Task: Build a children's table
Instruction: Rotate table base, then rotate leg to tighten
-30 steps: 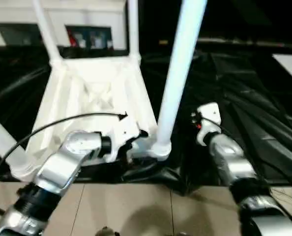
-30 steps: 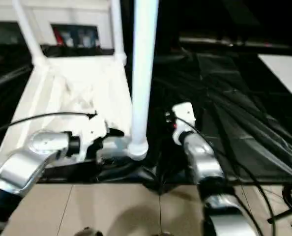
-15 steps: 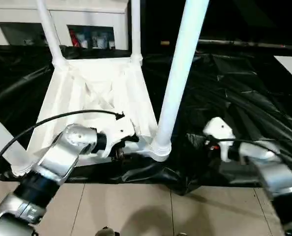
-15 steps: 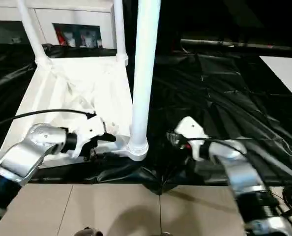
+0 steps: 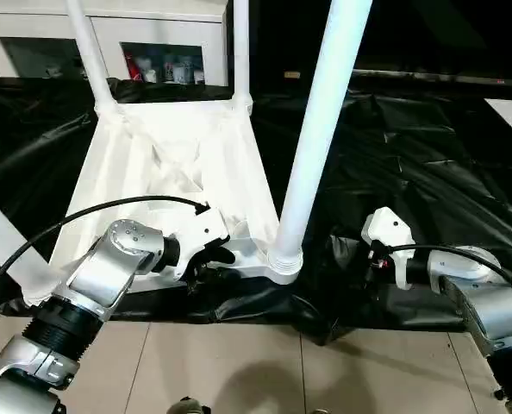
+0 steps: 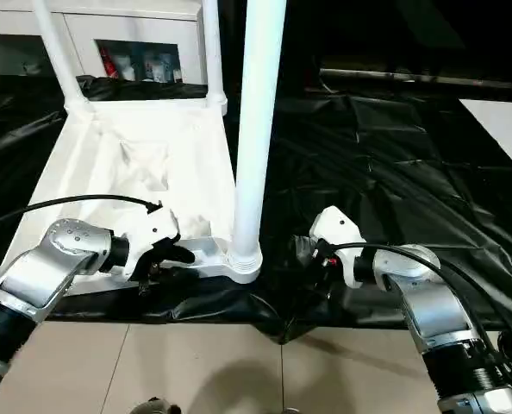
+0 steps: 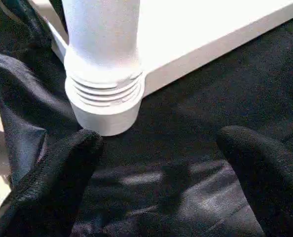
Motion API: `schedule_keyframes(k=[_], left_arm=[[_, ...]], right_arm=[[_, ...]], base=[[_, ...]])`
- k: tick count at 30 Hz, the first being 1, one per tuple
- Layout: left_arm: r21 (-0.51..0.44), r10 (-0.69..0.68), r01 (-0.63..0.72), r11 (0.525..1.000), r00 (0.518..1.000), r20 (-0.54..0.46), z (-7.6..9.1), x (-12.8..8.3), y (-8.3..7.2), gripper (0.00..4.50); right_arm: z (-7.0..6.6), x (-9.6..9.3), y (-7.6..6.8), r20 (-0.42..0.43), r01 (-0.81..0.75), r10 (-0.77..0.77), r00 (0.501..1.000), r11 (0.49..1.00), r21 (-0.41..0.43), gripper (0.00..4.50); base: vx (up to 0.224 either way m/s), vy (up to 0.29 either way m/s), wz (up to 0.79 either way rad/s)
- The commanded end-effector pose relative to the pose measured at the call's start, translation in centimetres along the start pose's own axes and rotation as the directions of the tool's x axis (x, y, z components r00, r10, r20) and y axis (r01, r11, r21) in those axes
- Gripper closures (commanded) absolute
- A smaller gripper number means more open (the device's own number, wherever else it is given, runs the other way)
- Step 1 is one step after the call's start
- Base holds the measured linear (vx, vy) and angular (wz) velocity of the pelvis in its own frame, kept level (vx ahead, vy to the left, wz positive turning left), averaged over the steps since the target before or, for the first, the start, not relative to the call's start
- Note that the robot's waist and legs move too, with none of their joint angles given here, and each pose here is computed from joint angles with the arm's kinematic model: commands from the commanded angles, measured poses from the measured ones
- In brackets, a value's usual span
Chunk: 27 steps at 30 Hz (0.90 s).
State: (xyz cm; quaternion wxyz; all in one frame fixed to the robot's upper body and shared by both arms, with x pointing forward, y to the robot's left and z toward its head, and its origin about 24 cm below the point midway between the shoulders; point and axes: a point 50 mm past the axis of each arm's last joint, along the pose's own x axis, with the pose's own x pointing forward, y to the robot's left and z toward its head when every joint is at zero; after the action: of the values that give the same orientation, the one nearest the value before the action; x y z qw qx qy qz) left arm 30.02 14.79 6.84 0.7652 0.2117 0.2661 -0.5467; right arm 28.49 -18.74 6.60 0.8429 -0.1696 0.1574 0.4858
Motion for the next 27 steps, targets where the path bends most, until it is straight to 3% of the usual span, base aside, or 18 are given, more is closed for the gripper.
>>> schedule_keyframes(k=[1, 18, 23, 27], left_arm=[[-0.008, -0.006, 0.006, 1.000, 1.000, 0.004, 0.0, -0.2, 0.2, 2.98], [-0.024, -0.054, 0.054, 0.998, 0.998, -0.036, -0.8, 0.0, -0.3, 4.13], [-0.025, -0.055, 0.054, 0.998, 0.998, -0.037, -1.0, 0.2, -0.3, 4.47], [-0.021, -0.062, 0.061, 0.998, 0.998, -0.030, -0.9, 0.4, -0.5, 4.49]], right_arm=[[1.0, -0.1, 0.0, 0.018, -0.021, 0.022, 1.000, 0.999, -0.028, 0.00], [1.4, 1.6, 1.2, 0.082, -0.101, 0.099, 0.992, 0.995, 0.017, 0.00], [1.6, 3.3, 1.9, 0.107, -0.130, 0.126, 0.986, 0.991, 0.034, 0.00], [1.6, 4.5, 1.9, 0.114, -0.109, 0.104, 0.988, 0.993, 0.045, 0.00]], base=[[0.000, 0.000, 0.00], [0.000, 0.000, 0.00], [0.000, 0.000, 0.00], [0.000, 0.000, 0.00]])
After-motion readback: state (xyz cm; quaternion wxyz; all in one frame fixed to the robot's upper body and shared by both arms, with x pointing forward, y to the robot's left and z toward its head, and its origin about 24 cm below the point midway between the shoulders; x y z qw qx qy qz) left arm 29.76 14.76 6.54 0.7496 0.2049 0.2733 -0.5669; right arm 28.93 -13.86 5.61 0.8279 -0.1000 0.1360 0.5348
